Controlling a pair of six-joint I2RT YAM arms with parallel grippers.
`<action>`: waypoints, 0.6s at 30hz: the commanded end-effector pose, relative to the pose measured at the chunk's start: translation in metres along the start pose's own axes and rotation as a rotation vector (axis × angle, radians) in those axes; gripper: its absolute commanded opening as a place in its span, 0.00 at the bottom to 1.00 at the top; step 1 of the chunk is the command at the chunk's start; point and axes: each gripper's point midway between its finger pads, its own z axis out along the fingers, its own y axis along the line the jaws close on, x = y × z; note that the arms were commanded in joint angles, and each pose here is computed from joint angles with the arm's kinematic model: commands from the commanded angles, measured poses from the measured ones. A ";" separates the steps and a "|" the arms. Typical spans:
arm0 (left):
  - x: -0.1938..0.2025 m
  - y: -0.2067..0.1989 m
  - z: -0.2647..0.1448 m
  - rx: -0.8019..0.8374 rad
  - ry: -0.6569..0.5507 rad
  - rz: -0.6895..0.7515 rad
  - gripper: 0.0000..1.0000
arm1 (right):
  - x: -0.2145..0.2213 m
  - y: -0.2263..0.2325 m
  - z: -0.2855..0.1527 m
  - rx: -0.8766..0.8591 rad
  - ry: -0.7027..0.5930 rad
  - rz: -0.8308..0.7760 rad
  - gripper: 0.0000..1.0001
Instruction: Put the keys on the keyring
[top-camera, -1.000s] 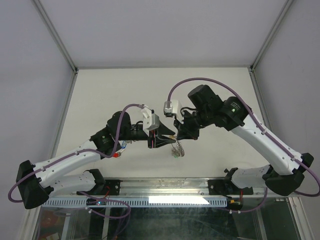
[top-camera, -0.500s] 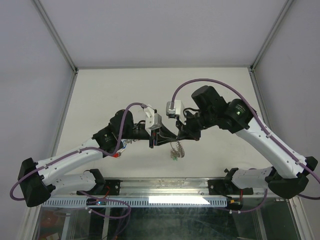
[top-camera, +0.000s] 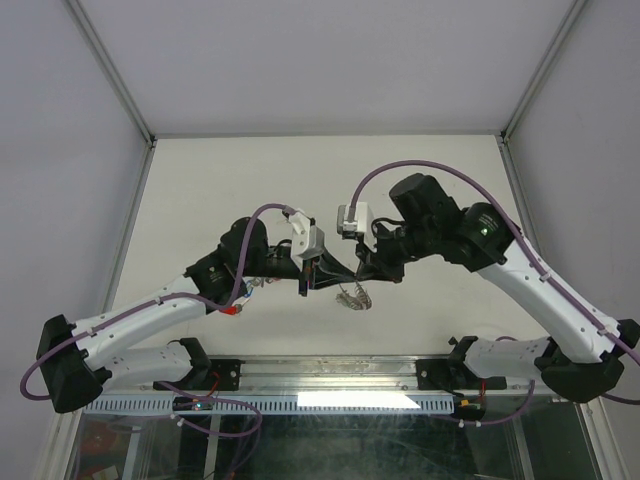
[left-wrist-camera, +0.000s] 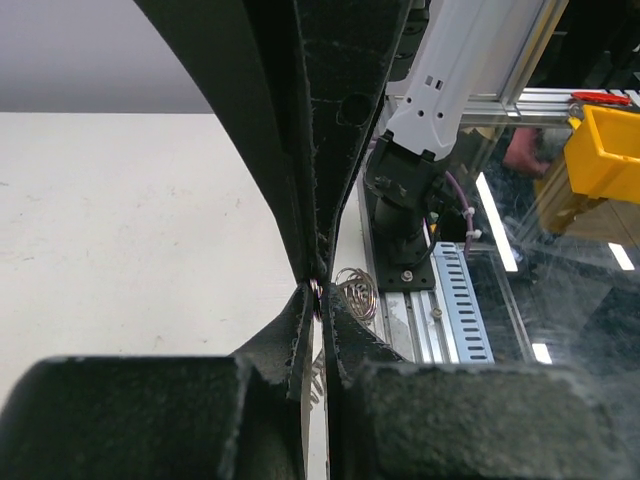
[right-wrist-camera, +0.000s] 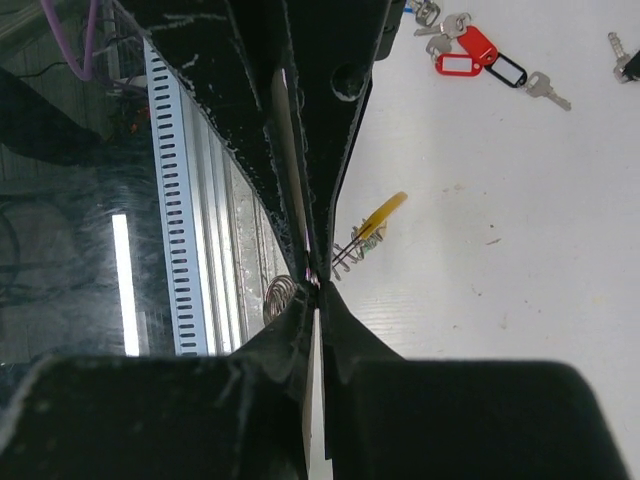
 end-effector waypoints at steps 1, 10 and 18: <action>-0.029 0.008 -0.004 -0.050 -0.066 0.054 0.00 | -0.043 0.005 -0.017 0.027 -0.206 -0.121 0.06; -0.052 0.007 -0.023 -0.129 -0.154 0.083 0.00 | -0.052 0.004 -0.035 0.137 -0.369 -0.200 0.30; -0.079 -0.006 -0.040 -0.128 -0.291 0.092 0.00 | -0.079 0.009 -0.039 0.171 -0.666 -0.280 0.33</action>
